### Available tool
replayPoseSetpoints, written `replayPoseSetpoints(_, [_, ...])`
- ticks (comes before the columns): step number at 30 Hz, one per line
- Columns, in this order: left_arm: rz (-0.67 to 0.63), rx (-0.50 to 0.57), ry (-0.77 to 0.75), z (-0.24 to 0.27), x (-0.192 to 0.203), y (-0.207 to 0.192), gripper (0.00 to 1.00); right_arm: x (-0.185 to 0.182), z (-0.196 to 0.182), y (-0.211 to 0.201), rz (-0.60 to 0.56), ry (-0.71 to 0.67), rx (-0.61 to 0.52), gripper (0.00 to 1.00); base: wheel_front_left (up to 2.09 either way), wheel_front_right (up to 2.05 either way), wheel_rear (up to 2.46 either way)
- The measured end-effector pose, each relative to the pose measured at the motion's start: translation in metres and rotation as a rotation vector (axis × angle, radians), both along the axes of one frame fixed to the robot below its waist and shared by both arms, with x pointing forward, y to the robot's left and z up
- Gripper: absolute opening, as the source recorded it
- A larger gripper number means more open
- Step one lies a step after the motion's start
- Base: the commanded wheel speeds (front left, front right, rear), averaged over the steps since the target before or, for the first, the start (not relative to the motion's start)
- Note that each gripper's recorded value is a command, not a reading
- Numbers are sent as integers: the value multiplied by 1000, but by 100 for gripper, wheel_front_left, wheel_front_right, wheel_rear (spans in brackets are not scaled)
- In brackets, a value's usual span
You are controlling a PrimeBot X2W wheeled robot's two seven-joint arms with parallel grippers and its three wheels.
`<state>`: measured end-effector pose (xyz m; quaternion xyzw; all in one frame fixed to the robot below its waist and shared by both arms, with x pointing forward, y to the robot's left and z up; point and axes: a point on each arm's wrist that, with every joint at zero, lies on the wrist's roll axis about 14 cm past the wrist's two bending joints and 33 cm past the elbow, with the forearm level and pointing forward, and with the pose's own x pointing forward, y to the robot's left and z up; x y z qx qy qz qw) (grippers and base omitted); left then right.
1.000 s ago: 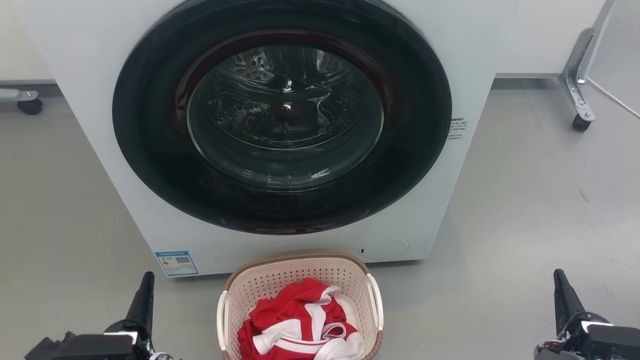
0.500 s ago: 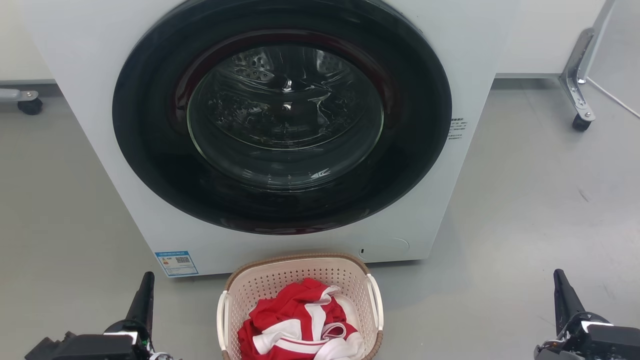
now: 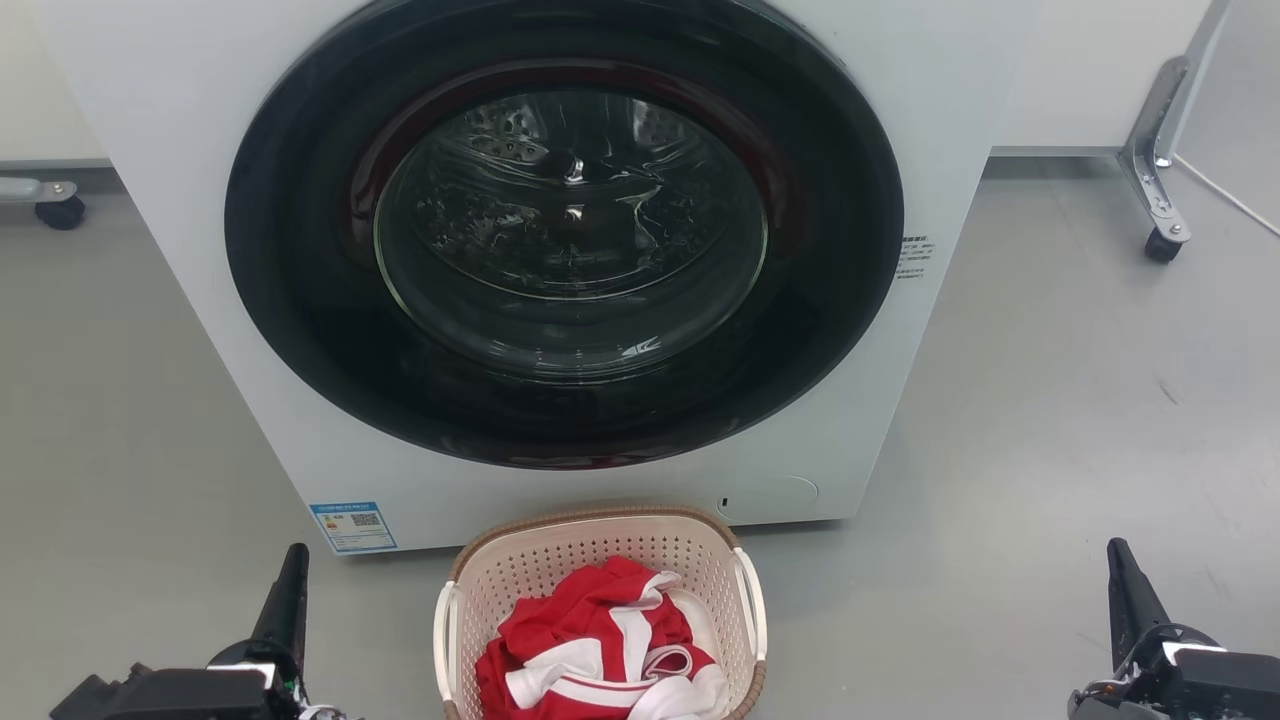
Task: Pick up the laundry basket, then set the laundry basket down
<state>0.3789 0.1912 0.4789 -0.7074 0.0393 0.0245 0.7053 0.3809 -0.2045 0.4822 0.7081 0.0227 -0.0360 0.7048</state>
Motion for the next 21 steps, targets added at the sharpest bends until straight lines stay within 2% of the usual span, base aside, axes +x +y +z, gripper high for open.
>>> replayPoseSetpoints(21, [0, 0, 0, 0, 0, 0, 0, 0, 0, 0, 0, 0, 0, 0, 0, 0, 0])
